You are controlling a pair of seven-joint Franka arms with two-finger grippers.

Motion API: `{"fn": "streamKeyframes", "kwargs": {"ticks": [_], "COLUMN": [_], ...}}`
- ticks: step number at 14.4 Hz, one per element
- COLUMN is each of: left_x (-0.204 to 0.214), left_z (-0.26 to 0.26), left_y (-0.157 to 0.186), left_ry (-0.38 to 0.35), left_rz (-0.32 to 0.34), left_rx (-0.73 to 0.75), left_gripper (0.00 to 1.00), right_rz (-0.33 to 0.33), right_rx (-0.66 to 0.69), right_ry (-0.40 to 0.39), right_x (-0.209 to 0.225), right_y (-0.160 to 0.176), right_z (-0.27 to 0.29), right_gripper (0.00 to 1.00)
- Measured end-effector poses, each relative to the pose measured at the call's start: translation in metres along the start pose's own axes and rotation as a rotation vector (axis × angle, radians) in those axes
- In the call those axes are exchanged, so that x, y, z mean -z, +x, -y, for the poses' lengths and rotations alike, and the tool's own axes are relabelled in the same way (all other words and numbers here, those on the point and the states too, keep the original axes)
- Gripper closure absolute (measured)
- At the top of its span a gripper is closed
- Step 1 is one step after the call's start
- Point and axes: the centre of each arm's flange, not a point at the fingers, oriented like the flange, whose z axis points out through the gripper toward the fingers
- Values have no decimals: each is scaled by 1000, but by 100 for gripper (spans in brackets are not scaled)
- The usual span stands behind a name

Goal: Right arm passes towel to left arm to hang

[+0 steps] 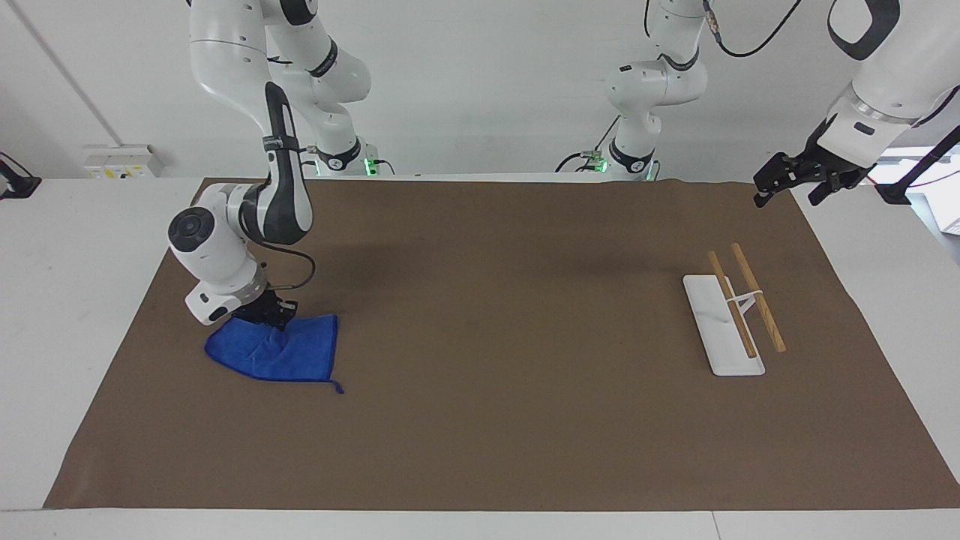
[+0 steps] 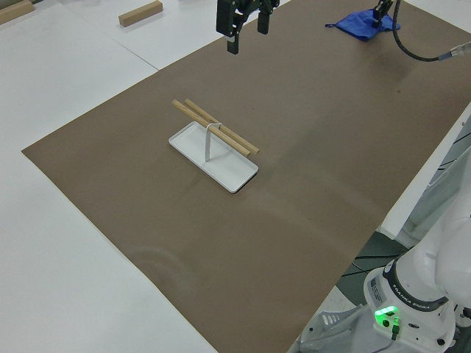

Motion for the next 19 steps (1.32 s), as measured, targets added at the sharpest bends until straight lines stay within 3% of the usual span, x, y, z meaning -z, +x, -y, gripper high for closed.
{"fn": "streamKeyframes", "kwargs": {"ticks": [4,7,10,12,15,19], "left_x": [-6,-18,-32,-32,-36,-56], "left_z": [-1,-27,-81,-115,-173,-226], "left_y": [3,-3,-13,-16,-20,-24], "left_ry": [-1,0,2,-22,-86,-125], "left_rz": [-16,-8,-33,-89,-157,-172], "left_rx": [87,221,355,509,731,797], "left_gripper": [0,0,0,0,0,0], "right_rz": [-5,-4,89,151,170,217], "right_rx": [-72,-228,-452,-587,-743,-885], "right_ry": [178,322,526,641,726,816], "right_x": [86,132,153,162,170,172], "right_y": [25,29,20,14,3,-17], "right_z": [65,142,216,256,313,374], "right_gripper": [96,96,96,96,96,96]}}
